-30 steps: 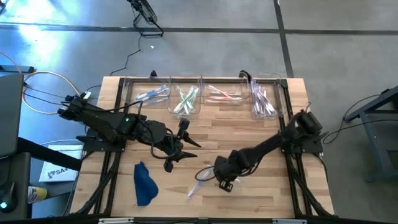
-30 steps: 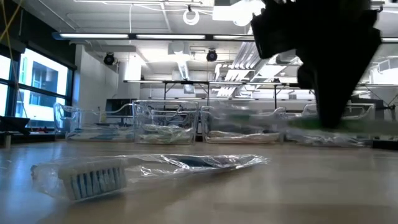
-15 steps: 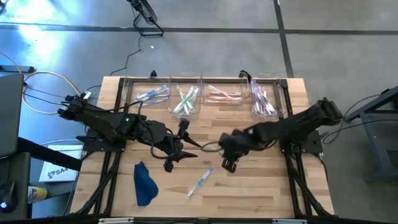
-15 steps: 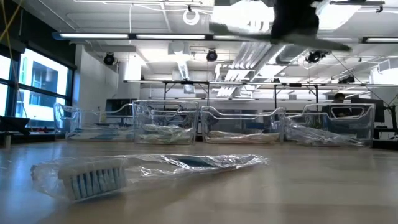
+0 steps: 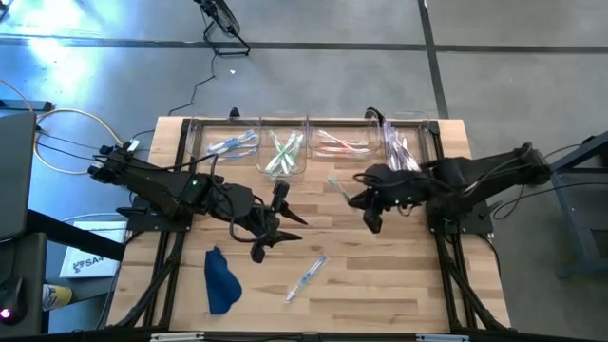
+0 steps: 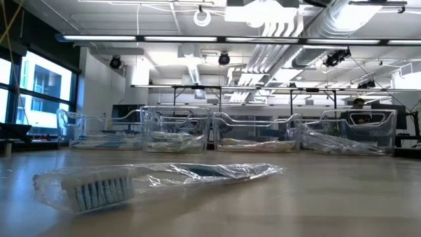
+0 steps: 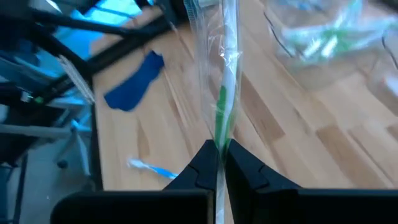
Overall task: Pick & Place Toothbrushes
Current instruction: Put the green toothbrush into the middle left transparent bin
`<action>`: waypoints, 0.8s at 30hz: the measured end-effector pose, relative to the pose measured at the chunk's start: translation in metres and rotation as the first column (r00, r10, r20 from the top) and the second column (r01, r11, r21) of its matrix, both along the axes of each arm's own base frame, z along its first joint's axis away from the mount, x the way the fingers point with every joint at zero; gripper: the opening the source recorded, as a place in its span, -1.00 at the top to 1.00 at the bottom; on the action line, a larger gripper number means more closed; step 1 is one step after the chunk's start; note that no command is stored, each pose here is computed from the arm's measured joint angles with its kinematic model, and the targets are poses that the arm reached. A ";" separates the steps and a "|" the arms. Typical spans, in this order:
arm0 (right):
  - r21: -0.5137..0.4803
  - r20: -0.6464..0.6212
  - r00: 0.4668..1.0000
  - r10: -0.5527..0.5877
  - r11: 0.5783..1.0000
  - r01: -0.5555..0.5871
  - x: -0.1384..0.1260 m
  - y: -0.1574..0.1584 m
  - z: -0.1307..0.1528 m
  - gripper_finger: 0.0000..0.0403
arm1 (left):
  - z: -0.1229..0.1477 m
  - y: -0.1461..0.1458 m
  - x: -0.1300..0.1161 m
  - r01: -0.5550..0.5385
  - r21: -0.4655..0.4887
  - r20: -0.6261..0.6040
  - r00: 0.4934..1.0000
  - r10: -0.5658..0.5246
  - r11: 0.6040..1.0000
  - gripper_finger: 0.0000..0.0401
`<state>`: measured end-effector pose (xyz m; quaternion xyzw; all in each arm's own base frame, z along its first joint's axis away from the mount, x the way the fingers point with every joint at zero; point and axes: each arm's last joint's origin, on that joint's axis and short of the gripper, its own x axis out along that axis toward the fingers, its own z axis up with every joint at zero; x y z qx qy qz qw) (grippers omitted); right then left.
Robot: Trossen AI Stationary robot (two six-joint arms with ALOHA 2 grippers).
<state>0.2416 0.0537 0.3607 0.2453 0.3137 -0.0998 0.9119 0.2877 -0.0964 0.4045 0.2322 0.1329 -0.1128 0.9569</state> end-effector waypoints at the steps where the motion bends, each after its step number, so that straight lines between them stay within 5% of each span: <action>1: -0.005 0.021 1.000 0.007 1.000 -0.007 -0.003 -0.001 0.004 0.97 | 0.000 0.000 0.000 -0.006 0.001 0.004 1.000 0.006 1.000 0.20; 7: -0.074 0.149 0.986 0.078 0.995 -0.067 -0.005 -0.001 0.019 0.97 | 0.006 0.000 0.002 -0.027 -0.016 0.062 0.998 0.028 0.999 0.20; 12: -0.146 0.214 0.970 0.117 0.985 -0.087 -0.002 0.000 0.025 0.97 | 0.024 0.010 0.007 -0.178 -0.182 0.219 0.952 0.216 0.967 0.20; 20: -0.227 0.258 0.959 0.119 0.972 -0.060 0.000 -0.001 0.030 0.97 | 0.035 0.038 0.014 -0.226 -0.504 0.246 0.888 0.389 0.834 0.20; 24: -0.245 0.289 0.947 0.142 0.967 -0.070 0.000 0.003 0.033 0.97 | 0.033 0.047 0.017 -0.246 -0.585 0.201 0.879 0.433 0.773 0.20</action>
